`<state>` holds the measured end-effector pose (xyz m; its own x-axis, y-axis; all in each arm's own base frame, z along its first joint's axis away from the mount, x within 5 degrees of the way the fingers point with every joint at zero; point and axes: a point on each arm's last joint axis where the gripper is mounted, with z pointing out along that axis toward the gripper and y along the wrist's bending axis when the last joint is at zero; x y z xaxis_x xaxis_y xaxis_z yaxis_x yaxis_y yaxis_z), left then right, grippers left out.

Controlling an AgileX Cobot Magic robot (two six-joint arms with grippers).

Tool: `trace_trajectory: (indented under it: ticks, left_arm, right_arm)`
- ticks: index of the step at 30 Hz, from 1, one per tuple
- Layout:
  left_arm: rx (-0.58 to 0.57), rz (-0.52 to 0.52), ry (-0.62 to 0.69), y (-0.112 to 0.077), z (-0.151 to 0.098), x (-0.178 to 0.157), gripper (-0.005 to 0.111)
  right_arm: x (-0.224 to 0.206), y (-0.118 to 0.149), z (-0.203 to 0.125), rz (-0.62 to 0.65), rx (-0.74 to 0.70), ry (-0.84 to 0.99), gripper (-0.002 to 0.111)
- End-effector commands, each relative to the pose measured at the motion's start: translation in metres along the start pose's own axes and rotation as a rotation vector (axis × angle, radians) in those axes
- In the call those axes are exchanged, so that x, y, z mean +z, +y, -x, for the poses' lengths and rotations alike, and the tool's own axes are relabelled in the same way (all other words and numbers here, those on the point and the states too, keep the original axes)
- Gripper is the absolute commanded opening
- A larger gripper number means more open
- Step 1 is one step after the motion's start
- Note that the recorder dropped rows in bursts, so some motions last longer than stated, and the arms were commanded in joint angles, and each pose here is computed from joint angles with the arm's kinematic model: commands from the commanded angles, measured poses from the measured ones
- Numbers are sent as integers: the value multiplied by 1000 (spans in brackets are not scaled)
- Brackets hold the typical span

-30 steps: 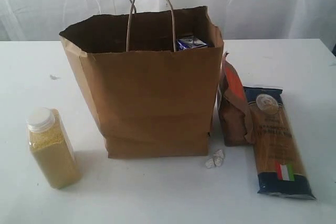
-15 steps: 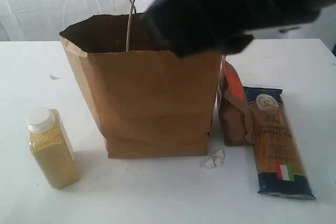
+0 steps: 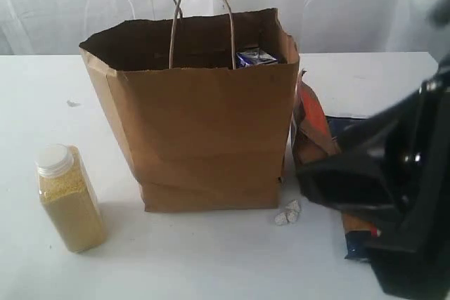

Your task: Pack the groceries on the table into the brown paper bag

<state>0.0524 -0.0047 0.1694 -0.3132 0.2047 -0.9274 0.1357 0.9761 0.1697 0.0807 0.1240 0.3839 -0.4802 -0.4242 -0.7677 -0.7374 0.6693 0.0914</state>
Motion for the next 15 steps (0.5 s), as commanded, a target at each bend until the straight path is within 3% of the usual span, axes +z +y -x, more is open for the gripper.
trace_trajectory:
  ticks: [1, 8, 11, 15]
  left_arm:
    - [-11, 0, -1, 0, -1, 0, 0]
    - [-11, 0, -1, 0, -1, 0, 0]
    - [-11, 0, -1, 0, -1, 0, 0]
    - [-11, 0, -1, 0, -1, 0, 0]
  right_arm:
    - [21, -12, -25, -119, 103, 55, 47]
    - [51, -28, -61, -278, 208, 96, 47]
    - [63, -33, -74, -317, 337, 43, 47]
    - [75, -35, -78, -336, 436, -16, 36]
